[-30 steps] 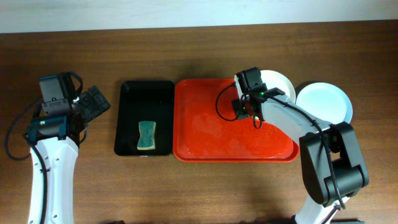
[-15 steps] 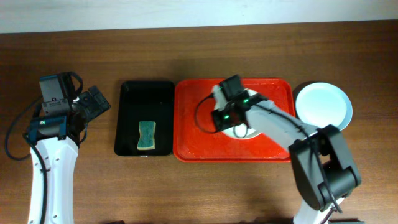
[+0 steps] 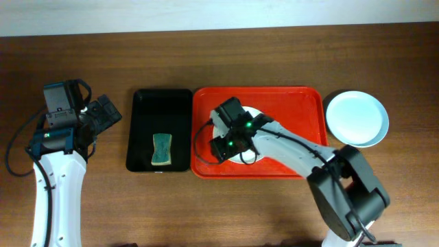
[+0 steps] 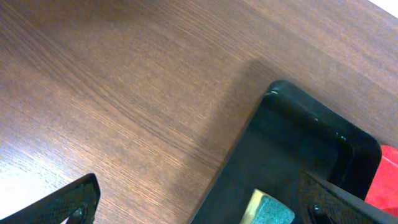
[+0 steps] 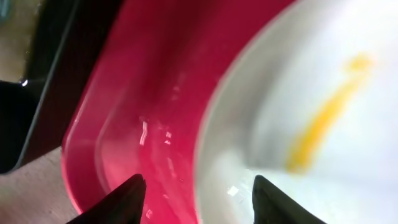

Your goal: Clean dirty plates on tray and stack at the side

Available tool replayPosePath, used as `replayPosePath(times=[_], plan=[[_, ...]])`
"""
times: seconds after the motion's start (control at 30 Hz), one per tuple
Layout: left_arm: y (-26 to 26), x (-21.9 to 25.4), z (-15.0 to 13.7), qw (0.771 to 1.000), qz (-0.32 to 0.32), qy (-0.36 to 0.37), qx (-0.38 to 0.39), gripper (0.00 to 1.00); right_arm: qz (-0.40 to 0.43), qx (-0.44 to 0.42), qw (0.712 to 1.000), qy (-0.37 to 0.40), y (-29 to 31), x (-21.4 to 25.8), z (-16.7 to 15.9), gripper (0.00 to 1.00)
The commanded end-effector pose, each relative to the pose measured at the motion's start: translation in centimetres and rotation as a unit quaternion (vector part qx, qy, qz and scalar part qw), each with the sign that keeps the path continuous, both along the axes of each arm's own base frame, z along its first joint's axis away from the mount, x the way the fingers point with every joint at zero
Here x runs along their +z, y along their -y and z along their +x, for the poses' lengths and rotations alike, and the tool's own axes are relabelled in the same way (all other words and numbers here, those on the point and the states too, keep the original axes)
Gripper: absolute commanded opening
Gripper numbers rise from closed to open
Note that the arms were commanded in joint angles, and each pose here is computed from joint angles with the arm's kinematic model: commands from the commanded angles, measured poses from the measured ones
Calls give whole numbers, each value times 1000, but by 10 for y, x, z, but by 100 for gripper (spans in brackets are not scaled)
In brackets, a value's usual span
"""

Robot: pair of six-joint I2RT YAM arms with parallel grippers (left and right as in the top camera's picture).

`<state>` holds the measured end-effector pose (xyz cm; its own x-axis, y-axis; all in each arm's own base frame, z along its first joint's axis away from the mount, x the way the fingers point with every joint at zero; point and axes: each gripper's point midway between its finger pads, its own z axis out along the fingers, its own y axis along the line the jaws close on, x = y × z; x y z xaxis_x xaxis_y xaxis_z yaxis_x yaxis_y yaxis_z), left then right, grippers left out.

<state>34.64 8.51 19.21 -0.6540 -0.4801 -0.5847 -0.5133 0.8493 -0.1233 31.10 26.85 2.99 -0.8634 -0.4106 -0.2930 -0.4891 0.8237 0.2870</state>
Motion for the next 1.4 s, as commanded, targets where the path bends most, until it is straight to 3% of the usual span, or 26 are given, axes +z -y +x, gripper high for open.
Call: replayPosePath(times=[0.0,0.03,0.07,0.27,0.47,0.53,0.6,0.63,0.67,0.97,1.1,1.27,1.37], plan=[[-3,1,0,1000,-2,3,8,99,40,-42,996,61,14,79,35,64],[-3,1,0,1000,-2,3,8,99,41,-55,996,64,24,91,39,72],[-3,1,0,1000,-2,3,8,99,41,-70,995,66,36,99,43,99],[-3,1,0,1000,-2,3,8,99,12,-163,986,23,115,97,52,98],[-3,1,0,1000,-2,3,8,99,-24,-220,974,-54,170,84,30,100],[-3,1,0,1000,-2,3,8,99,-35,-206,976,-60,176,82,24,75],[-3,1,0,1000,-2,3,8,99,-55,-208,975,-56,182,78,24,35],[-3,1,0,1000,-2,3,8,99,-54,-208,975,-54,182,77,25,24],[-3,1,0,1000,-2,3,8,99,-51,-211,975,-50,182,76,28,20],[-3,1,0,1000,-2,3,8,99,-39,-213,976,-19,180,38,36,30],[-3,1,0,1000,-2,3,8,99,-31,-213,977,3,180,20,40,40],[-3,1,0,1000,-2,3,8,99,-9,-210,977,25,174,14,47,39],[-3,1,0,1000,-2,3,8,99,-5,-207,978,32,171,13,48,33]])
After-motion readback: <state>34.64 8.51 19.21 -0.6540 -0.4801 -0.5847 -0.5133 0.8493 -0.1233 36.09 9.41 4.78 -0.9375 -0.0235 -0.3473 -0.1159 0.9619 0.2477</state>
